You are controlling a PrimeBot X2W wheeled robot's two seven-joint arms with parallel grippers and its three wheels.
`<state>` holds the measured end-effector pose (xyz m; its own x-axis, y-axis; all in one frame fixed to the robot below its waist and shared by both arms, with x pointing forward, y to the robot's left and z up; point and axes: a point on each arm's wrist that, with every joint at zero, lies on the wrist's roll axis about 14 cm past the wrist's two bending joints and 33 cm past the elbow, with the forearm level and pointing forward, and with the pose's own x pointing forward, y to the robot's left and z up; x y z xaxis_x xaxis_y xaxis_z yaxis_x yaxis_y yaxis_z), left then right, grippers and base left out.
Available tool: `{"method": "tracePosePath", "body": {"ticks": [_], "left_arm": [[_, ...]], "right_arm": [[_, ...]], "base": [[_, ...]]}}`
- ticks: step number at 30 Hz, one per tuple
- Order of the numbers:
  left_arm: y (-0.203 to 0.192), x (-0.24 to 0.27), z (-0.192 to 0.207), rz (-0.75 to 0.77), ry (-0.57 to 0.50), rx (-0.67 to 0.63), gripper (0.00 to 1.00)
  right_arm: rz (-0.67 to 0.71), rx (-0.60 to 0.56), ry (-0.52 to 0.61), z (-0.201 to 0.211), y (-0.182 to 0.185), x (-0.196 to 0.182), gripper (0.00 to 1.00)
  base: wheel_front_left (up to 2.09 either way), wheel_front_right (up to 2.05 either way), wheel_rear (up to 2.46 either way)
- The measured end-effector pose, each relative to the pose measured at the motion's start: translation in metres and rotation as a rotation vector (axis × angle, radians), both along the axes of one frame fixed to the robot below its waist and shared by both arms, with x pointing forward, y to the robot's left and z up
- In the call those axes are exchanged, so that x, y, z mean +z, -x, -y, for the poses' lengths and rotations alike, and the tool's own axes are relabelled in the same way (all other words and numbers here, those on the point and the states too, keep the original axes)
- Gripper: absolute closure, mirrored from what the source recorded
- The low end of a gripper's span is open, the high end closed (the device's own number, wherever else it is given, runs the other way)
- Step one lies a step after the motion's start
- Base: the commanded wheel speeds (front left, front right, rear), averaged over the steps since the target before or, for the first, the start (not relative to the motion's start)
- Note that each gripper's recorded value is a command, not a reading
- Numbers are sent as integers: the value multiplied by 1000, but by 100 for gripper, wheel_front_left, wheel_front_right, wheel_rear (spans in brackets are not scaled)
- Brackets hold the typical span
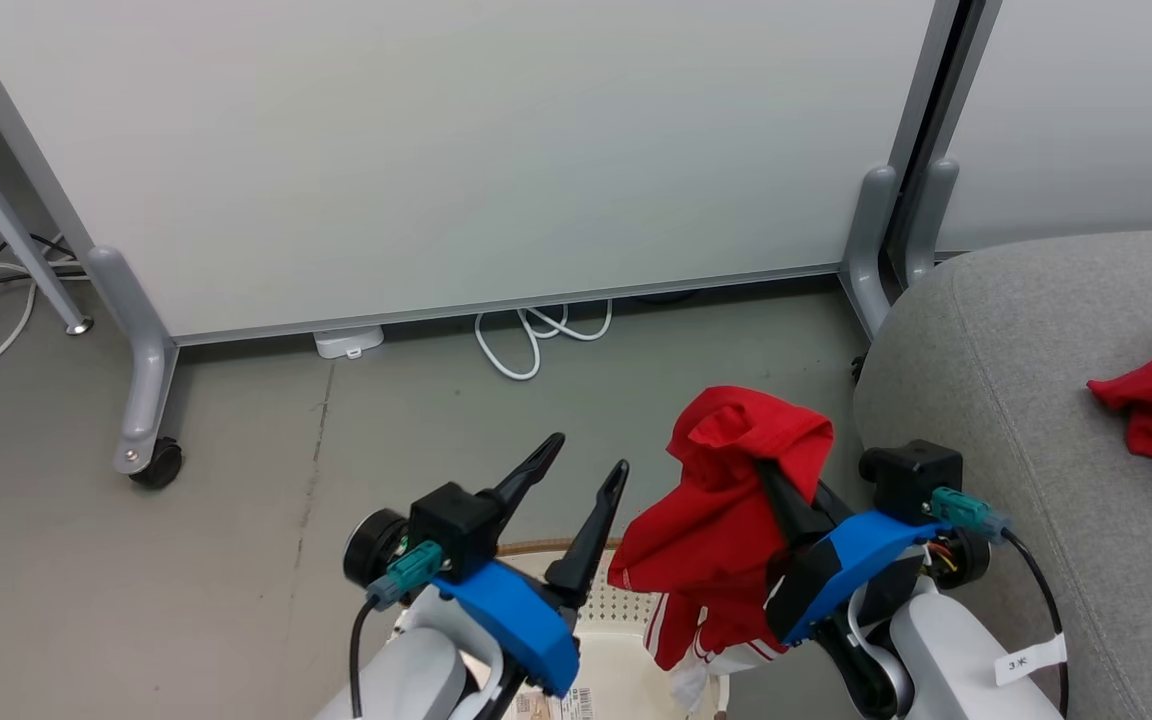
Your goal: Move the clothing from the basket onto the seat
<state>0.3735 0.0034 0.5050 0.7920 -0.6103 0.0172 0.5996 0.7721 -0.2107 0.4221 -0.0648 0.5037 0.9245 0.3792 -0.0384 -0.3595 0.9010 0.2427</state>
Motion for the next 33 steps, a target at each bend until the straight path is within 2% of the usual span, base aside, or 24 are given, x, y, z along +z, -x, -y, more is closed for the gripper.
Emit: {"method": "tracePosePath", "body": {"ticks": [7,12,25,33], "left_arm": [[2,-14,-31,-20,-8,95,0],[7,-22,-39,-39,-9,123,0],[10,-23,-40,-42,-4,132,0],[10,-27,-26,-56,5,98,0]], "right_arm": [[-7,-5,-9,1,1,-3,100],[-14,-7,-13,1,2,-5,100],[-16,-12,-12,4,4,-4,100],[-11,-65,-14,23,5,-3,100]], "base": [[0,0,0],[0,0,0],[0,0,0],[0,0,0]]}}
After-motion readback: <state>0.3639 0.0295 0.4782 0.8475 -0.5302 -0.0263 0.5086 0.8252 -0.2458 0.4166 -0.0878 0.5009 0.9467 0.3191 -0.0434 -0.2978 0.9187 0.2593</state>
